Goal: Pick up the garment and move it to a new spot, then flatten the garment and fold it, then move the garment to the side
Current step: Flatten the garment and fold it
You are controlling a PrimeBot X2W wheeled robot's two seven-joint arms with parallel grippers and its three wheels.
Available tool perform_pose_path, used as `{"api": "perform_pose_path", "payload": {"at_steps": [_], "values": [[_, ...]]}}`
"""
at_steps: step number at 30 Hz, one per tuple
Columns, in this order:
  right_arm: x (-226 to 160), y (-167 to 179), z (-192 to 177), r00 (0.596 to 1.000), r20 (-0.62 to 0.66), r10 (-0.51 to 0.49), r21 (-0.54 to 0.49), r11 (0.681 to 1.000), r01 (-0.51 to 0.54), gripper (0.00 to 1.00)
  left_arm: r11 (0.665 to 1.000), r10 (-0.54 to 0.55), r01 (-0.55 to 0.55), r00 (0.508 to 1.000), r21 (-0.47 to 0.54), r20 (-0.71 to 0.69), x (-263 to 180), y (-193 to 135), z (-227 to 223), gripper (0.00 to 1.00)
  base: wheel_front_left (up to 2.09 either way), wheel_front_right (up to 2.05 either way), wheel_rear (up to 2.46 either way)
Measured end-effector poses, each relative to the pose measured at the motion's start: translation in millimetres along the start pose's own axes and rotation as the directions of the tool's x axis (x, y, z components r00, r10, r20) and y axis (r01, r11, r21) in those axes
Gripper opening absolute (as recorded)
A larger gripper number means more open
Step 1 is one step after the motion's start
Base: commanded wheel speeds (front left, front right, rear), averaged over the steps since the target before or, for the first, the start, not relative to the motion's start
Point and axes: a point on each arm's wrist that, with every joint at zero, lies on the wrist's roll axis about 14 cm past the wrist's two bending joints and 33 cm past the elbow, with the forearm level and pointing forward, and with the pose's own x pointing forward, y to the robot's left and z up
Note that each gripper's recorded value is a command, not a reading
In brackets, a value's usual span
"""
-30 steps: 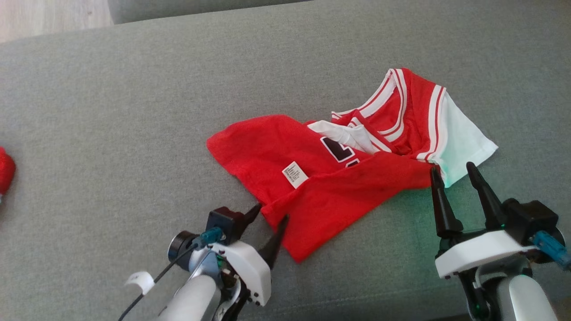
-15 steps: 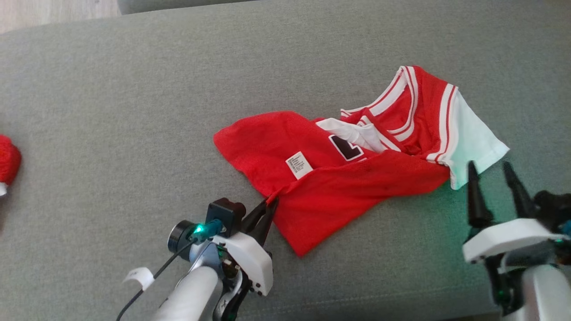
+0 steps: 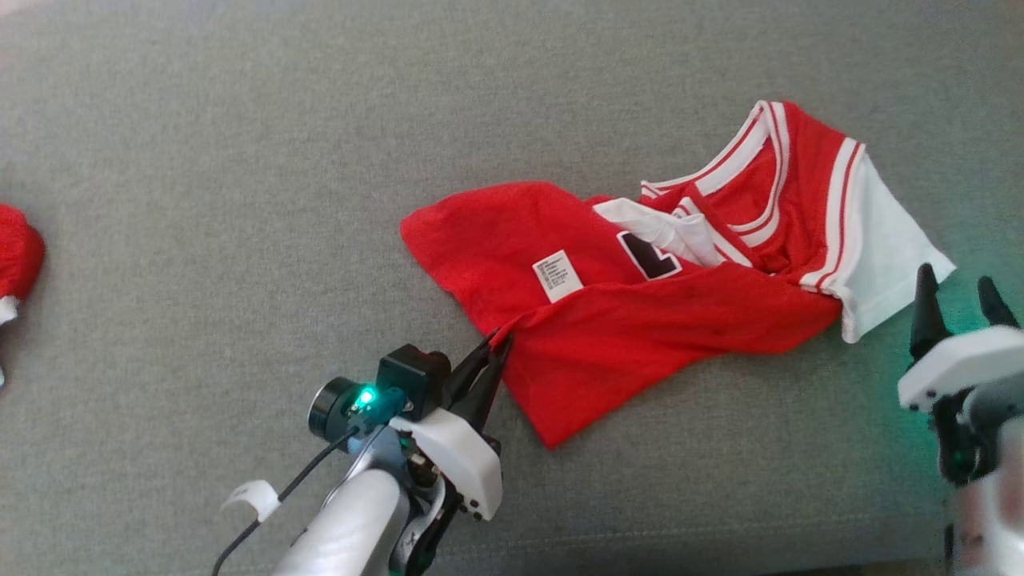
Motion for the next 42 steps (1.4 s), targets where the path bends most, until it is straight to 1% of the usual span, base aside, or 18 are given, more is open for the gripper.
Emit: {"api": "perform_pose_path", "payload": {"at_steps": [4, 8, 9, 10, 11, 14, 18, 22, 25, 26, 29, 31, 35, 38, 42], "values": [[15, 0, -4, 0.999, -0.048, -0.011, 0.009, 1.0, 0.012, 1.0, 1.0, -0.009, 0.009, 1.0, -0.003, 0.002, 5, 0, -1, 0.0, 0.0, 0.0, 0.0], [25, 0, -18, 0.993, -0.119, -0.016, 0.018, 1.0, 0.018, 1.0, 1.0, -0.009, 0.009, 1.0, -0.004, 0.016, 9, 3, 2, 0.0, 0.0, 0.0, 0.0], [26, 0, -20, 0.991, -0.132, -0.017, 0.018, 1.0, 0.019, 0.48, 1.0, -0.008, 0.008, 1.0, -0.005, 0.018, 9, 4, 2, 0.0, 0.0, 0.0, 0.0], [28, 0, -20, 0.991, -0.133, -0.016, 0.021, 1.0, 0.019, 0.16, 1.0, -0.006, 0.007, 1.0, -0.006, 0.021, 9, 5, 3, 0.0, 0.0, 0.0, 0.0], [29, 0, -19, 0.991, -0.131, -0.014, 0.03, 0.999, 0.018, 0.0, 1.0, -0.005, 0.005, 1.0, -0.007, 0.025, 9, 5, 3, 0.0, 0.0, 0.0, 0.0], [31, 2, -17, 0.992, -0.124, -0.008, 0.042, 0.999, 0.013, 0.0, 1.0, -0.002, 0.002, 0.999, -0.006, 0.037, 9, 7, 6, 0.0, 0.0, 0.0, 0.0], [31, 5, -6, 0.998, -0.065, 0.003, 0.073, 0.997, 0.002, 0.0, 0.999, 0.014, -0.016, 0.997, 0.029, 0.071, 6, 13, 17, 0.0, 0.0, 0.0, 0.0], [24, 12, 29, 0.997, 0.076, 0.033, 0.093, 0.995, -0.04, 0.0, 0.997, 0.036, -0.045, 0.988, 0.056, 0.15, 1, 19, 44, 0.0, 0.0, 0.0, 0.0], [14, 24, 61, 0.979, 0.188, 0.079, 0.112, 0.989, -0.101, 0.0, 0.994, 0.065, -0.084, 0.972, 0.075, 0.228, -6, 27, 70, 0.0, 0.0, 0.0, 0.0], [3, 32, 85, 0.958, 0.265, 0.113, 0.121, 0.981, -0.149, 0.0, 0.99, 0.081, -0.109, 0.956, 0.086, 0.283, -13, 32, 89, 0.0, 0.0, 0.0, 0.0], [-17, 41, 122, 0.915, 0.37, 0.159, 0.107, 0.971, -0.212, 0.0, 0.984, 0.087, -0.136, 0.929, 0.112, 0.361, -24, 34, 116, 0.0, 0.0, 0.0, 0.0], [-33, 50, 148, 0.877, 0.44, 0.195, 0.092, 0.961, -0.26, 0.0, 0.979, 0.094, -0.159, 0.906, 0.127, 0.413, -32, 35, 134, 0.0, 0.0, 0.0, 0.0], [-70, 68, 199, 0.779, 0.571, 0.257, 0.051, 0.937, -0.346, 0.0, 0.968, 0.097, -0.198, 0.86, 0.153, 0.5, -49, 37, 168, 0.0, 0.0, 0.0, 0.0], [-98, 74, 234, 0.701, 0.654, 0.285, -0.001, 0.926, -0.376, 0.0, 0.955, 0.09, -0.234, 0.815, 0.182, 0.572, -62, 38, 198, 0.0, 0.0, 0.0, 0.0], [-135, 78, 280, 0.592, 0.746, 0.303, -0.064, 0.919, -0.39, 0.0, 0.935, 0.069, -0.281, 0.74, 0.215, 0.67, -84, 36, 244, 0.0, 0.0, 0.0, 0.0]]}}
